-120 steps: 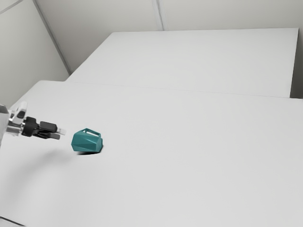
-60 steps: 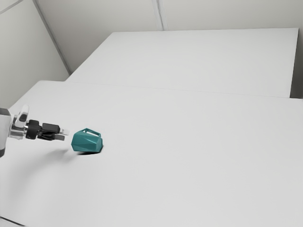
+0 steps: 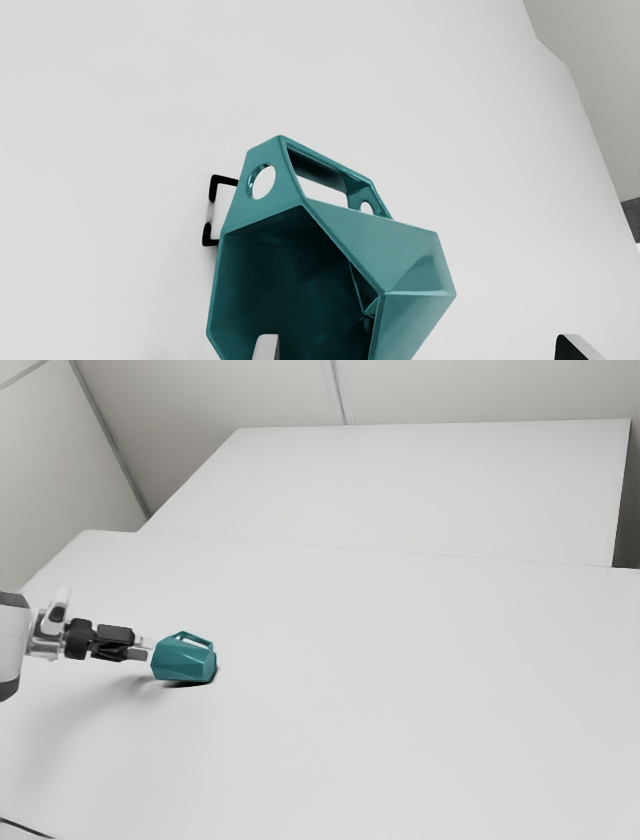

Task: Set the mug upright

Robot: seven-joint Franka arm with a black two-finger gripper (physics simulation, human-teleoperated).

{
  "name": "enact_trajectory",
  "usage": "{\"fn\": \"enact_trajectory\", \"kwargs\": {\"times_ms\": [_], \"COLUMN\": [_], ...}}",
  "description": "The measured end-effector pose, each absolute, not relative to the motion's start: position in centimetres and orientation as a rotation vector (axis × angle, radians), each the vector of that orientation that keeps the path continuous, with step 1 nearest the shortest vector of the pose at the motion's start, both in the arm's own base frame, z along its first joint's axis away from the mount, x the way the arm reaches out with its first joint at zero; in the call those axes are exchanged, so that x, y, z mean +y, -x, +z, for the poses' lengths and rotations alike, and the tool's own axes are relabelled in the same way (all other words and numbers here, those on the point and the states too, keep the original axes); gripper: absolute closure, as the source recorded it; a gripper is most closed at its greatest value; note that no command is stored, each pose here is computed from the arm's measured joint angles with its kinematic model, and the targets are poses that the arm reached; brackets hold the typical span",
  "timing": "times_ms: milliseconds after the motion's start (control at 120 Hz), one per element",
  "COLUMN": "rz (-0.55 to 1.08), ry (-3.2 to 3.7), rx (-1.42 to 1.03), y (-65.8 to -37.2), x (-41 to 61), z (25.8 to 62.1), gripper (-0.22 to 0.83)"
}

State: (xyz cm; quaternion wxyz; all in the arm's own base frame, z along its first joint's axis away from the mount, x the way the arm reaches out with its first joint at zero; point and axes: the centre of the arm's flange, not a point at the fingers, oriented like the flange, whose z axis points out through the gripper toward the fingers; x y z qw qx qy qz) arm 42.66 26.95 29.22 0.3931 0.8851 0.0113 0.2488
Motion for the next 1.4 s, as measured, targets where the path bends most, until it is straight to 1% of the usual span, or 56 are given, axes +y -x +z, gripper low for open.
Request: {"fn": "enact_trajectory", "kwargs": {"times_ms": [658,767,875,1033,1400], "rz": [0.598,0.595,0.593,0.595,0.593], "ry": [-2.216,-2.213,-2.21,-2.208,-2.203], "rx": [-0.008,-0.01,-0.006,-0.001,-0.001], "y": [-44.2,-44.4,-44.5,-44.5,-44.7], "x": [24.3,24.0,23.9,23.8,23.6], "z": [28.2,28.1,27.8,27.8,27.7], "gripper": [0.03,0.05,0.1,0.21,0.52]}}
